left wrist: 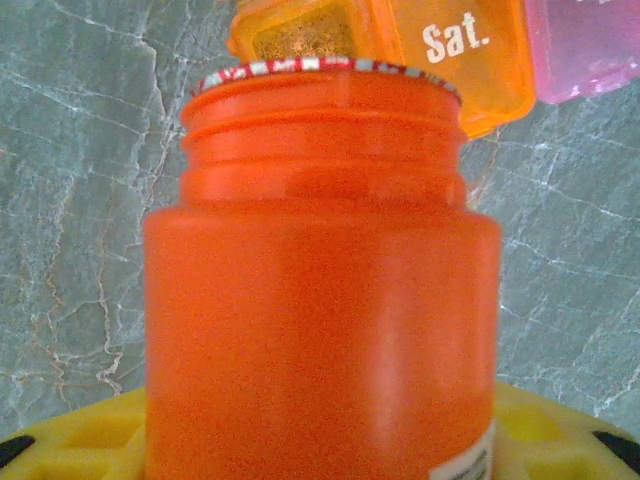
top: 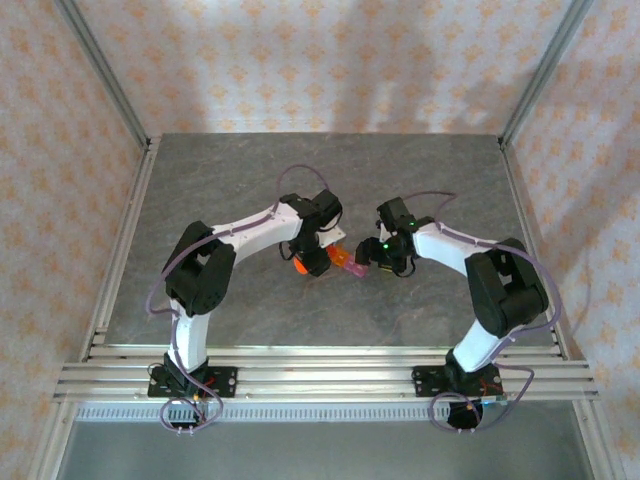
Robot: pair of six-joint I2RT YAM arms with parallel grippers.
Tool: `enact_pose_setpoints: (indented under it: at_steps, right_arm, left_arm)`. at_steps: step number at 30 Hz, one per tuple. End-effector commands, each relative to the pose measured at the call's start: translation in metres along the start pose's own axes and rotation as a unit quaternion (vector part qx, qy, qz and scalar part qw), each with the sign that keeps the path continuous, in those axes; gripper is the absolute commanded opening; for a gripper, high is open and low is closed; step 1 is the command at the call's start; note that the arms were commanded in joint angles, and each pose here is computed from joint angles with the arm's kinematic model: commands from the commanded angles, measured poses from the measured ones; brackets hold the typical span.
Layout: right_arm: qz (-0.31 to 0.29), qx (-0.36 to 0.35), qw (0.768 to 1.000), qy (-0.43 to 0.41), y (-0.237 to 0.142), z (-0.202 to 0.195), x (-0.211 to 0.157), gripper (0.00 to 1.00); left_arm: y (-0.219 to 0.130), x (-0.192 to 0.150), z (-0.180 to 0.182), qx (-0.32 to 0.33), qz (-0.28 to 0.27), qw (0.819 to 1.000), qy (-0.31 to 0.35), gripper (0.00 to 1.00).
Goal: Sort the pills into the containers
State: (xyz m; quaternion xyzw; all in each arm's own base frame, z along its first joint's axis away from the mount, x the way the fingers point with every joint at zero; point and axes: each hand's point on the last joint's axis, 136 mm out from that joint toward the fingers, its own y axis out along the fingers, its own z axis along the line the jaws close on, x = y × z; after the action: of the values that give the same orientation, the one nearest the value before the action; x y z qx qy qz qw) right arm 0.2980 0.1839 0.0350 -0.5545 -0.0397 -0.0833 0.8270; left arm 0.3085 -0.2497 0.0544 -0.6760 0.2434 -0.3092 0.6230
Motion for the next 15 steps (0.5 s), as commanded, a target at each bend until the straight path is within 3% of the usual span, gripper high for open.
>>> enact_pose_setpoints:
  at_steps: [1,15]
  right_arm:
    - [0.005,-0.003,1.0,-0.009,-0.0013,0.0029,0.001,0.69]
    - [0.01,-0.013,1.0,-0.004,0.003,-0.0023,-0.0007,0.69]
  left_arm:
    - [-0.0041,-0.0012,0.0036,0.018,0.016,1.0,0.016,0.0]
    - [-0.0043,0.0031,0.0017,0.034,0.035,0.999,0.025,0.0]
